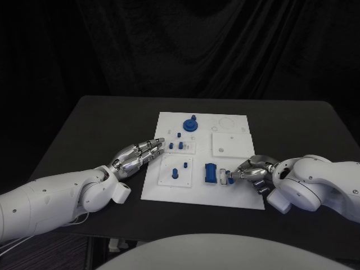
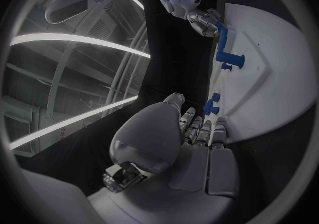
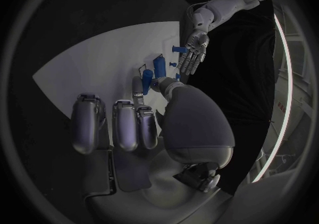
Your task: Assemble the parts on the task board
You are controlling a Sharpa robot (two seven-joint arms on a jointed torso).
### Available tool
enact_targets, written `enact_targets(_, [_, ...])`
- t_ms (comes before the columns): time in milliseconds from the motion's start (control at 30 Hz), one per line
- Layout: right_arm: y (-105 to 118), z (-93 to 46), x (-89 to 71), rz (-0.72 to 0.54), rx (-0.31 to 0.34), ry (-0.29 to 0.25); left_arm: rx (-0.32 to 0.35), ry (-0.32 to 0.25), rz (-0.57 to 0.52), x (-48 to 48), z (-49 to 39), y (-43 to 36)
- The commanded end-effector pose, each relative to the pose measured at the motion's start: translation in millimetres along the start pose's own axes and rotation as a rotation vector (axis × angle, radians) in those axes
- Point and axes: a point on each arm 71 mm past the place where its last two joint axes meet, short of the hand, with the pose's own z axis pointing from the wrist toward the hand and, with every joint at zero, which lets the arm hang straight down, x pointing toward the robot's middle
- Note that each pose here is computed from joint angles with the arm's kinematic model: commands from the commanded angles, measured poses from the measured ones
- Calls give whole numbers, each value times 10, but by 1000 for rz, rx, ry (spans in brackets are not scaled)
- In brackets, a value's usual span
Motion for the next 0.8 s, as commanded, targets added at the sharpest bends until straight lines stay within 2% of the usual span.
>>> enact_targets(33, [4,17,24,57,22,36,-31,12,-8,34,-12,60])
enact_targets(300, [27,66,20,27,21,36,-31,15,-9,42,-6,61])
enact_targets(800, [108,94,28,-167,-40,-6,-31,19,-12,47,3,65])
